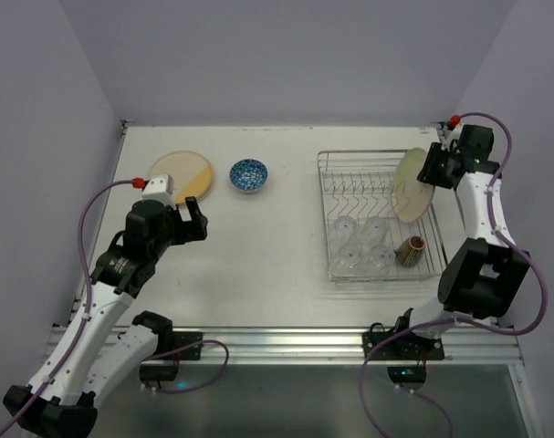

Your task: Unload the mixed dishes from the dish rack

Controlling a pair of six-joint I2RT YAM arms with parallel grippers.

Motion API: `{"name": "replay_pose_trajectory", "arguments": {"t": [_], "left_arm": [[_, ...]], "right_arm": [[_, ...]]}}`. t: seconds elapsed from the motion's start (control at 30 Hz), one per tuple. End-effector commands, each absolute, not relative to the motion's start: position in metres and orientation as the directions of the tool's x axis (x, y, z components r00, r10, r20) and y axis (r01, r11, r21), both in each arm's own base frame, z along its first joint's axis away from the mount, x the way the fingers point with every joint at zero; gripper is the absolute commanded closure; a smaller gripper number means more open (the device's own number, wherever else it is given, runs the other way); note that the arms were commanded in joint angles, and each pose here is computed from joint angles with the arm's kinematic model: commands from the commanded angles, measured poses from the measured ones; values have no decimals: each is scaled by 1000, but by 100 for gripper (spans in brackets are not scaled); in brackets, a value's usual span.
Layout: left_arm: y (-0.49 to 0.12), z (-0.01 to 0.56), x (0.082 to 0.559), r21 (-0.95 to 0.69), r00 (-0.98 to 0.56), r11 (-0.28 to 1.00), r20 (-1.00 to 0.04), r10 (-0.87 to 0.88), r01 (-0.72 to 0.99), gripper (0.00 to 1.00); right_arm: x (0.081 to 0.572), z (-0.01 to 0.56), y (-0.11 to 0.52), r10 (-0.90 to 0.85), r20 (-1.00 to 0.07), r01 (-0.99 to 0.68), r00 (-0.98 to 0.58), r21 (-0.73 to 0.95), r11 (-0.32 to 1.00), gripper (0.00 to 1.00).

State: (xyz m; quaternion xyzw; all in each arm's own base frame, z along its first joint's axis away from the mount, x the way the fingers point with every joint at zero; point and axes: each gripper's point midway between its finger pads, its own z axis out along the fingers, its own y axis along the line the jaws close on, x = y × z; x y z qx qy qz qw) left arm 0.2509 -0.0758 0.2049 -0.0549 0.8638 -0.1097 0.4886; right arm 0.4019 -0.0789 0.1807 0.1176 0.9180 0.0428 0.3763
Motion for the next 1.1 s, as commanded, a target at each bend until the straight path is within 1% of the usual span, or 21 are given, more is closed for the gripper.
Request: {"name": "replay_pose_trajectory", "arguments": {"t": [0.0,0.07,0.17,0.4,0.47,0.5,0.53,0.87,1.07], "left_arm": [[-79,214,254,-237,-477,970,-859,-185,50,0],[-80,216,253,-239,-473,969,-861,-185,55,0],[-80,215,253,-239,-475,969,-861,-184,56,0],[-82,212,254,-236,-486,970,-856,-178,60,0],[-82,214,254,-238,-482,970,-857,-181,59,0],[-81,213,254,-237,-481,970,-858,-181,58,0],[-81,213,254,-237,-481,970,-858,-181,58,0],[-80,213,254,-237,-479,970,-858,-185,50,0],[-76,218,252,-241,-458,970,-866,-199,35,0]], "right_arm": [[411,217,-72,231,-749,133,-621,189,973,64],[411,216,-71,228,-747,129,-624,188,974,67],[411,217,-72,219,-756,131,-617,176,976,76],[411,243,-67,188,-820,120,-541,146,982,86],[411,252,-65,178,-834,113,-521,140,984,92],[411,256,-65,174,-841,112,-511,136,984,98],[412,260,-64,165,-848,103,-504,131,986,100],[405,300,-60,139,-900,88,-412,113,990,100],[388,335,-66,173,-929,177,-327,120,977,100]]}}
